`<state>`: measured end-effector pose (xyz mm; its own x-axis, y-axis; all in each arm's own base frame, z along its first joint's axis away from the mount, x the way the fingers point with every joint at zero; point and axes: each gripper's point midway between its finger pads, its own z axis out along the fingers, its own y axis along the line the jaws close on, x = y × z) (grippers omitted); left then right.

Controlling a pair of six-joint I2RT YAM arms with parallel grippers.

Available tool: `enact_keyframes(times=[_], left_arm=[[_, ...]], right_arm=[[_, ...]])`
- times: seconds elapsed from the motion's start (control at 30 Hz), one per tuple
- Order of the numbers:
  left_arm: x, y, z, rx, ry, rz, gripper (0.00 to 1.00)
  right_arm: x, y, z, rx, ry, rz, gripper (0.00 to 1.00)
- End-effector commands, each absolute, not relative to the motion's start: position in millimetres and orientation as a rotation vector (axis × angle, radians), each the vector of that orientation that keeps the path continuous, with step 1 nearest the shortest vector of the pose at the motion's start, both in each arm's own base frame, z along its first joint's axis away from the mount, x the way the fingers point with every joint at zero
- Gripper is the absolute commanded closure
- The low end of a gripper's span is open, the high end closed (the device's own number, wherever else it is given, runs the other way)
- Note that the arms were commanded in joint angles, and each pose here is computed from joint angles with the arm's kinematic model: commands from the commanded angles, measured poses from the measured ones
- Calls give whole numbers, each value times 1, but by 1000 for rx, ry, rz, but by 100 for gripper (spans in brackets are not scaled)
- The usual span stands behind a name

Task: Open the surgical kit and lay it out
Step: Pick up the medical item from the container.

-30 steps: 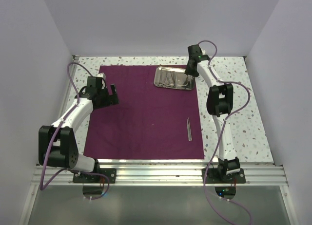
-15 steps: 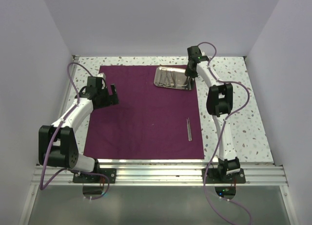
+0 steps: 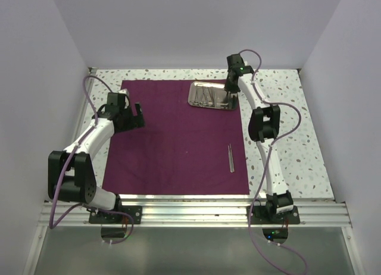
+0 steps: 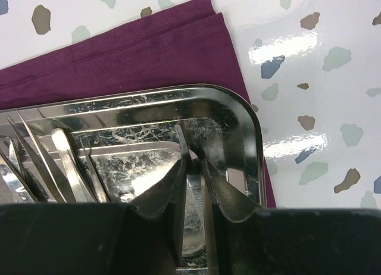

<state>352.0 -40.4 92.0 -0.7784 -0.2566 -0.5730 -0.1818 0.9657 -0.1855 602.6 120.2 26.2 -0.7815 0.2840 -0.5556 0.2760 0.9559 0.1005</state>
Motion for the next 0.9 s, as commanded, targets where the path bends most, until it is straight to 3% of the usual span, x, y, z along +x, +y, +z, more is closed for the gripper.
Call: enact_keyframes(times=[0.0,0.17,0.3,0.6,0.87], left_arm=[[364,-39,105,-271,2454,-140,0],[367,-41,107,-272,2454,-150,0],[368,-41,111,-274,2446,-148,0],[371,-42,116,-274,2430,-160,0],[368,-43,121,-278,2408,-176,0]], right_arm=[[538,113,-55,284,2829,-137,80],[527,110,-49,232,2868,-159,65],[520,114,-33,219,2882,-125,60],[483,116,-1,131,2948,-163,60],[444,123,-19,59,3006,-206,62]])
